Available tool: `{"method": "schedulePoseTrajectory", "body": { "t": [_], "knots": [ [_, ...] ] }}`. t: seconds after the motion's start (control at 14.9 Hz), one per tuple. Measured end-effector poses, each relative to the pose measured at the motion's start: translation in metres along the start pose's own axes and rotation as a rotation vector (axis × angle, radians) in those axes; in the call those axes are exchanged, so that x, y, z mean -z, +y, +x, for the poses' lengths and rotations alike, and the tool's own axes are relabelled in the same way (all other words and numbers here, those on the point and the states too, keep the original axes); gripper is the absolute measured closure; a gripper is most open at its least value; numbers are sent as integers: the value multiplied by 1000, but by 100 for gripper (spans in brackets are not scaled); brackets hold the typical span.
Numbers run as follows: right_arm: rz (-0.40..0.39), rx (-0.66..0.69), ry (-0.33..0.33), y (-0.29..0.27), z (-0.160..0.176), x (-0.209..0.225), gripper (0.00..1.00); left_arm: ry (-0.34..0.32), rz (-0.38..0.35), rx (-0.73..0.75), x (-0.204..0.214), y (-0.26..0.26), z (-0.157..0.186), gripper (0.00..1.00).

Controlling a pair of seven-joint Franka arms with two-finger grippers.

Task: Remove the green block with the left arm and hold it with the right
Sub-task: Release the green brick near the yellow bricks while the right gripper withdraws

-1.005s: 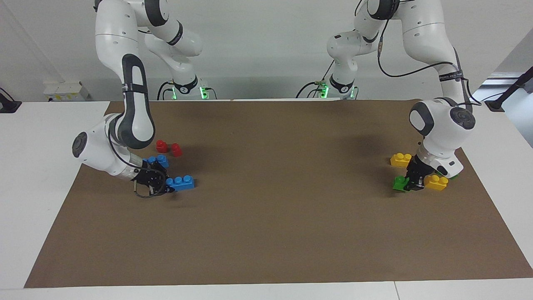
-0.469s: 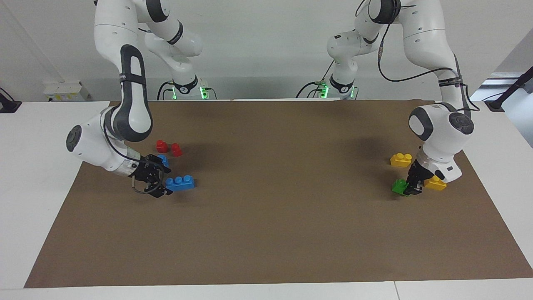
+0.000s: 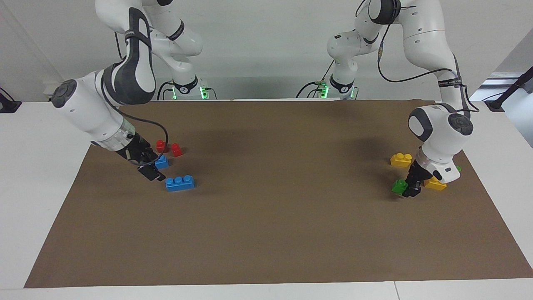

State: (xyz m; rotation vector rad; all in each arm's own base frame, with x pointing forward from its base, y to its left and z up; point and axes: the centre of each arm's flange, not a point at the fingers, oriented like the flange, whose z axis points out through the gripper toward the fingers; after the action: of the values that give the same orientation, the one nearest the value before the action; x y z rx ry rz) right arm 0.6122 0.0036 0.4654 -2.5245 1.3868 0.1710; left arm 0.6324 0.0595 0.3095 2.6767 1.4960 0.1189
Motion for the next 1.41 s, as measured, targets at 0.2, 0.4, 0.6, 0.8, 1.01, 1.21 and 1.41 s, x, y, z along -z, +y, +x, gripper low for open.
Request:
{"method": "schedulePoseTrajectory", "body": {
  "t": [0.2,0.4,0.6,0.8,1.01,1.21,1.41],
  "knots": [
    [-38,261,30,6,-22,38,0,11,-12,0,10,3,3,0],
    [-109,479,41,17,-41,61,0,21,-22,-29,36,7,1,0],
    [-200,728,85,17,-69,76,0,13,10,-159,70,14,-8,0],
    [-242,920,76,17,-91,86,0,30,60,-253,105,30,-22,0],
    [-256,978,73,20,-93,92,0,60,103,-348,122,46,-42,0],
    [-278,984,89,20,-91,95,0,41,143,-494,147,46,-58,0],
    [-278,984,89,20,-91,95,0,10,177,-668,185,39,-70,0]
  ]
}}
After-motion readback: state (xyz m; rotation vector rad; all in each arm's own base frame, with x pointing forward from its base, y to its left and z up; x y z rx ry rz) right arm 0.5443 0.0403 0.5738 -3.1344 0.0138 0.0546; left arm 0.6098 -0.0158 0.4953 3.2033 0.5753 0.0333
